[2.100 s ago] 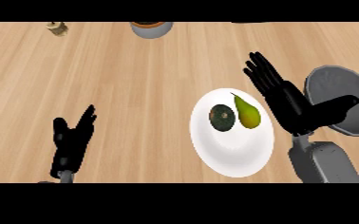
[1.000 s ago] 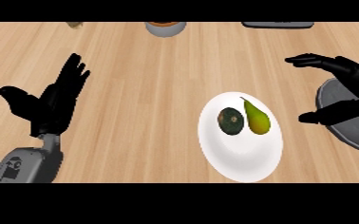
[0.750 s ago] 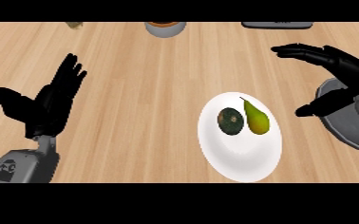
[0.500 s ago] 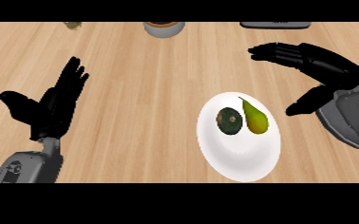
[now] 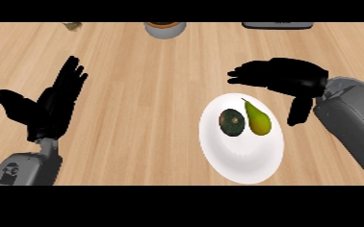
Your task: Pick the squash from the plate and place it in the pan
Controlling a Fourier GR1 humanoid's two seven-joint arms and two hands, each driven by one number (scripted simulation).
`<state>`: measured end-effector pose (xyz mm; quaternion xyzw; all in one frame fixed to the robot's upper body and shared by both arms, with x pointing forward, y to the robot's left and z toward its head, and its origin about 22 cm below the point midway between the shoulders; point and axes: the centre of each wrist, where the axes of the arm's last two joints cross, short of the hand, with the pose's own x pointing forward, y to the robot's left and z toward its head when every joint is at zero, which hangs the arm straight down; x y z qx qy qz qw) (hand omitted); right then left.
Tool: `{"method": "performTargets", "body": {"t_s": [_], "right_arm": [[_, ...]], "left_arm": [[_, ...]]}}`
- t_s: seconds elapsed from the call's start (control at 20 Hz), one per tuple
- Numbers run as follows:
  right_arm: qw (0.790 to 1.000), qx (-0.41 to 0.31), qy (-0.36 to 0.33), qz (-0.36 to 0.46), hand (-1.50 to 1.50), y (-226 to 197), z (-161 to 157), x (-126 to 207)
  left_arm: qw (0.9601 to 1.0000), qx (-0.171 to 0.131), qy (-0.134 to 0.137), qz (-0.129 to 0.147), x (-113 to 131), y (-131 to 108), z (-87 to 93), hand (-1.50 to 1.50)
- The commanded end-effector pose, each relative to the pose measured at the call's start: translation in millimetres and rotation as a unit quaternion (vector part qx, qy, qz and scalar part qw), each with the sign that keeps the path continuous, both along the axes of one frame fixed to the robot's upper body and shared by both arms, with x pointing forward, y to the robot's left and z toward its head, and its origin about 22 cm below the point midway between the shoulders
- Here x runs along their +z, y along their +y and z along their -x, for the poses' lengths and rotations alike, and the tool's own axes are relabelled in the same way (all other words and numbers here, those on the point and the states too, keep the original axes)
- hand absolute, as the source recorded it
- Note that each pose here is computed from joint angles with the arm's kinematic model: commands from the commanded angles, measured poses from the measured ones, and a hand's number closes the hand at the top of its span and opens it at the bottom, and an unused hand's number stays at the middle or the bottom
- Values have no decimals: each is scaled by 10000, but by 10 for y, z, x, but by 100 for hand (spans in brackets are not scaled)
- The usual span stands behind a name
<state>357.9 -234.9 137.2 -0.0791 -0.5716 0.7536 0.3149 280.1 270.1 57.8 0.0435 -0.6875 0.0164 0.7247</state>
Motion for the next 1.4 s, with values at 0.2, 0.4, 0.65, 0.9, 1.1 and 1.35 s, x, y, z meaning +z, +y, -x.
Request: {"method": "performTargets", "body": {"t_s": [0.2, 0.4, 0.65, 0.9, 1.1, 1.35], "right_arm": [[9969, 321, -165, 701, -150, 338, 328, -260], [9891, 176, -898, 1150, -150, 138, 467, -22], [9881, 42, -1044, 1130, -150, 394, 597, 4], [9911, 245, -878, 974, -150, 385, 710, -282], [9874, 7, -1020, 1207, -150, 701, 703, -321], [9851, -169, -941, 1427, -150, 650, 557, -580]], "left_arm": [[9999, 93, -42, -45, 29, 73, -57, 0], [10000, 66, 24, 14, 46, -24, -2, 0], [10000, 26, -10, 13, 34, -36, 11, 0], [10000, 43, 51, 51, -6, -45, 71, 0], [10000, 56, 33, -35, -8, 41, -2, 0], [10000, 12, -42, 12, -36, 17, 43, 0]]}}
